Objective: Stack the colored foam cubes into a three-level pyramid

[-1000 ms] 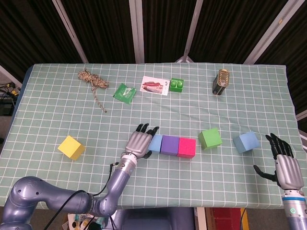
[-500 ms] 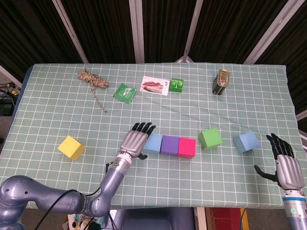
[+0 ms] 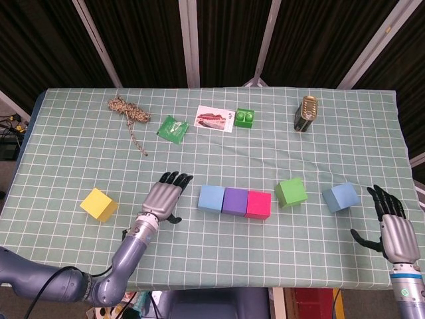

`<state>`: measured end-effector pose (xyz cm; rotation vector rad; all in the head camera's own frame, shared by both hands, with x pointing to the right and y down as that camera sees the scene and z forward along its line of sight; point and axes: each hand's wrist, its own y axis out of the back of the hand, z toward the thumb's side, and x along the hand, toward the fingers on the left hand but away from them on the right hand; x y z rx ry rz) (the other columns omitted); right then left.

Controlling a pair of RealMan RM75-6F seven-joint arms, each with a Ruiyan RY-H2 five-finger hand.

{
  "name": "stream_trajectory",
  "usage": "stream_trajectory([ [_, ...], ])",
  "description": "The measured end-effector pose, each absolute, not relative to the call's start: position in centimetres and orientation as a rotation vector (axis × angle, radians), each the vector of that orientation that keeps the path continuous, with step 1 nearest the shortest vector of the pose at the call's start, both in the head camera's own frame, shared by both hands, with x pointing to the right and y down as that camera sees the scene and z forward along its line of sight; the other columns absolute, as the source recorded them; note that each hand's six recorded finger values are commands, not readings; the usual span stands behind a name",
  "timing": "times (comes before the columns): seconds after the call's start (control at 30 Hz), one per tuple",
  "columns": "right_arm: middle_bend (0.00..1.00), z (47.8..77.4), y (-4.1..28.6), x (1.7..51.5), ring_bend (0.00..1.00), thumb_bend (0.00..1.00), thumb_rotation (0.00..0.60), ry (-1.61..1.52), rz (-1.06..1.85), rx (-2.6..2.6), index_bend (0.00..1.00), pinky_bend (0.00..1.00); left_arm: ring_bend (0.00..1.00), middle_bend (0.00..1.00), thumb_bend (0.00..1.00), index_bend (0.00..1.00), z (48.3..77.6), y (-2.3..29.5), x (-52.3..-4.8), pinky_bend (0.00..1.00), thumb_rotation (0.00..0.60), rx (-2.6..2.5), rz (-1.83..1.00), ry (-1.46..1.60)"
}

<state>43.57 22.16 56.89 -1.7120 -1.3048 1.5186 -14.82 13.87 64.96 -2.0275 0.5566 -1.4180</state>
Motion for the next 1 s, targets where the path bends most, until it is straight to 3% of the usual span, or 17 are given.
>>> stream_trajectory([
  [0.3,0.00,56.9,22.2,43.6,0.00,0.25,0.600,-1.309,1.521,-1.711,0.00,0.00,0.00,0.18,0.25,0.00,65.3,14.5,-15.3,0.00,0.600,-2.045,-1.454,0.524],
  [1.0,0.00,56.8,22.2,43.6,0.00,0.25,0.600,-1.311,1.520,-1.714,0.00,0.00,0.00,0.19,0.25,0.00,66.1,16.2,-13.1,0.00,0.600,-2.152,-1.428,0.457],
])
